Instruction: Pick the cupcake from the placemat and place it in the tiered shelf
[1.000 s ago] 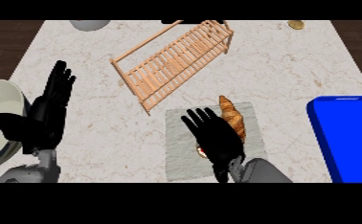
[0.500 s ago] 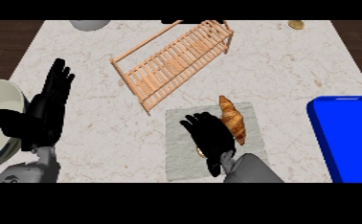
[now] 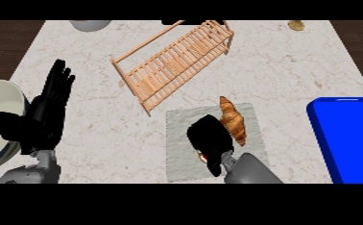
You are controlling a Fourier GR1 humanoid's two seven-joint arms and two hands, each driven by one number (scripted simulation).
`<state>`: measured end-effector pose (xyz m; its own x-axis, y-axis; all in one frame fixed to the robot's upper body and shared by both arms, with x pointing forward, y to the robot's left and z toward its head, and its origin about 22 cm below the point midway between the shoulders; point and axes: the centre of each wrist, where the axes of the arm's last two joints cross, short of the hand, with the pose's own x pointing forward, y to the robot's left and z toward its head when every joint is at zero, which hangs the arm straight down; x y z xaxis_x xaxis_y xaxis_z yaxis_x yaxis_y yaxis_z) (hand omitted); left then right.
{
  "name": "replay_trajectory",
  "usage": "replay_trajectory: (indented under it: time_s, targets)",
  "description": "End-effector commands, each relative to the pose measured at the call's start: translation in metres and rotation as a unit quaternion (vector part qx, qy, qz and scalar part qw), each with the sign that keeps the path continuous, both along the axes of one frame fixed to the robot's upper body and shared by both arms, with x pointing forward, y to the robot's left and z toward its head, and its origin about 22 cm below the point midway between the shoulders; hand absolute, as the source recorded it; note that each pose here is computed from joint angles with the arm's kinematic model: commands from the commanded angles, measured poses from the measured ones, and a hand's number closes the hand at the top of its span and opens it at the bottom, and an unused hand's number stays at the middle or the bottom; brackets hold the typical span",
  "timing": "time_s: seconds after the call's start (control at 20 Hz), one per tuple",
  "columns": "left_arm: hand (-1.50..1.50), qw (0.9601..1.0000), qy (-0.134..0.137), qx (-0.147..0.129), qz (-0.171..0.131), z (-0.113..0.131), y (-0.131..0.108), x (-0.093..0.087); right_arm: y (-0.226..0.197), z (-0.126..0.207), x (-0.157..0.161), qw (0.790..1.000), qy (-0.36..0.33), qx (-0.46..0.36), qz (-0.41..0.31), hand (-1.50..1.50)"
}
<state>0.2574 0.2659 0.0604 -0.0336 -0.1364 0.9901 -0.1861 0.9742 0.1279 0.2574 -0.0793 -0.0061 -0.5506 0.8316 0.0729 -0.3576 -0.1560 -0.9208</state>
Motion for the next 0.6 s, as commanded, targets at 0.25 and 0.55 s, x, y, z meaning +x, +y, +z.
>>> replay_trajectory:
  time_s: [0.25,0.55]
  targets:
    - [0.00,1.0000,0.006,0.006,-0.004,-0.005,0.013,-0.017,-0.028,0.001,-0.012,0.999,0.002,0.039,0.009,1.50]
    - [0.00,1.0000,0.005,-0.001,0.001,-0.014,0.009,0.001,-0.015,0.039,-0.028,0.991,0.054,0.121,0.015,1.50]
